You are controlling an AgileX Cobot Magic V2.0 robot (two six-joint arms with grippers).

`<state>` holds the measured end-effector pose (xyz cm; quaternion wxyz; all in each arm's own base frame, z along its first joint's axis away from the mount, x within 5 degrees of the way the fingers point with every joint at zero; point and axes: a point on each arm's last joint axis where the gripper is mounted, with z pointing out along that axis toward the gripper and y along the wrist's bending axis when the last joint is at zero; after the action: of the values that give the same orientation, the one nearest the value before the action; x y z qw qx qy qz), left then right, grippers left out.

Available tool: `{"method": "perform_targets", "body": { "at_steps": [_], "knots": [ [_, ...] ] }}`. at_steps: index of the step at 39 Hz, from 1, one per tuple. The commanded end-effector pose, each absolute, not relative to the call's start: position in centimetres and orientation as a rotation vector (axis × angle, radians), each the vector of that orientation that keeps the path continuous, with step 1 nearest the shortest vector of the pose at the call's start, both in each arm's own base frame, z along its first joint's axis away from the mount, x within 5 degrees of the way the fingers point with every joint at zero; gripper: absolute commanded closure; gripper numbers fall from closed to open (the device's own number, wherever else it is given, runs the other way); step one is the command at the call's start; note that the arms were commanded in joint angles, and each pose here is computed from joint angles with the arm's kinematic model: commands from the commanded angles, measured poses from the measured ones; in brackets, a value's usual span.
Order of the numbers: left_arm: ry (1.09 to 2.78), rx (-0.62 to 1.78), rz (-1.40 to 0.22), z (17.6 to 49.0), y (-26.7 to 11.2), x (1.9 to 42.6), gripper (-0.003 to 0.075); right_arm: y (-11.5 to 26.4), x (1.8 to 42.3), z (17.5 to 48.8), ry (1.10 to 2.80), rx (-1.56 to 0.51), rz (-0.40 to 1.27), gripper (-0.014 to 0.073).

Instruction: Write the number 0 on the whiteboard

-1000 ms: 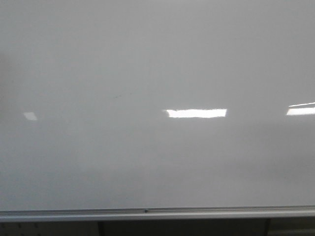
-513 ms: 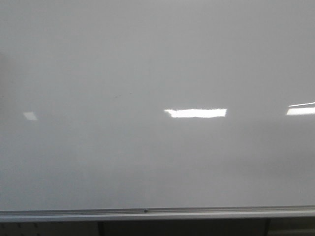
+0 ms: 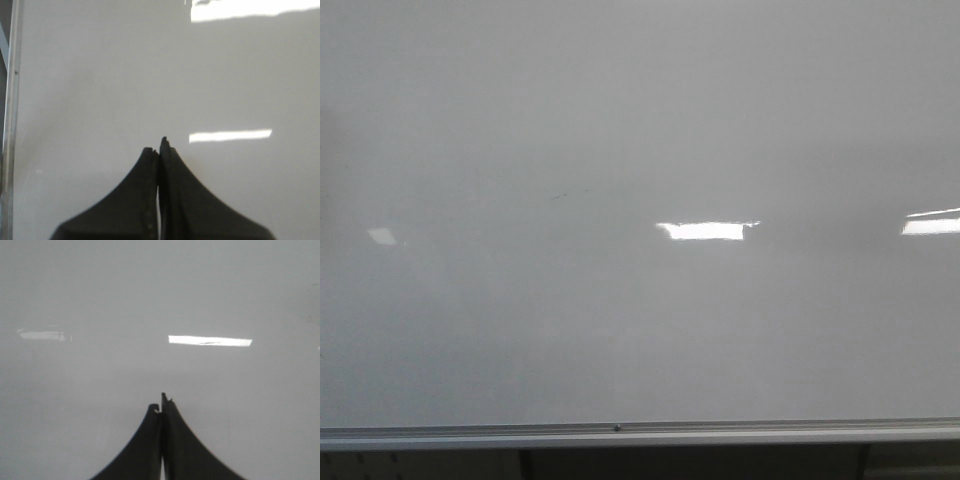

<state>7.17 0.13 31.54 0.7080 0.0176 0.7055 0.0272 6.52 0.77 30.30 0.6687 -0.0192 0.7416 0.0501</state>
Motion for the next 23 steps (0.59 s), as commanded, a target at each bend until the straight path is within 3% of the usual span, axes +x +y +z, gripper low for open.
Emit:
{"method": "perform_targets", "body": {
  "at_steps": [1,9,13,15,19,23],
  "knots": [
    [1.579,0.047,0.063,33.25,0.1,8.79,0.074,0.8,7.97,32.3,1.642,-0.034,0.114,0.0662],
    [1.613,0.049,0.062,33.06,0.09,9.71,0.0734,0.85,8.88,31.99,1.686,-0.033,0.114,0.0651],
    [1.613,0.049,0.062,33.06,0.09,9.71,0.0656,0.85,8.89,32.03,1.681,-0.032,0.113,0.0551],
    [1.613,0.049,0.062,33.06,0.09,9.71,0.0566,0.85,8.89,32.03,1.681,-0.032,0.113,0.0459],
    [1.626,0.048,0.063,32.94,0.1,9.7,0.0316,0.85,8.89,32.03,1.681,-0.032,0.113,0.026],
    [1.63,0.048,0.063,32.8,0.1,9.72,0.0123,0.85,8.89,32.02,1.682,-0.033,0.113,0.0151]
  ]
}}
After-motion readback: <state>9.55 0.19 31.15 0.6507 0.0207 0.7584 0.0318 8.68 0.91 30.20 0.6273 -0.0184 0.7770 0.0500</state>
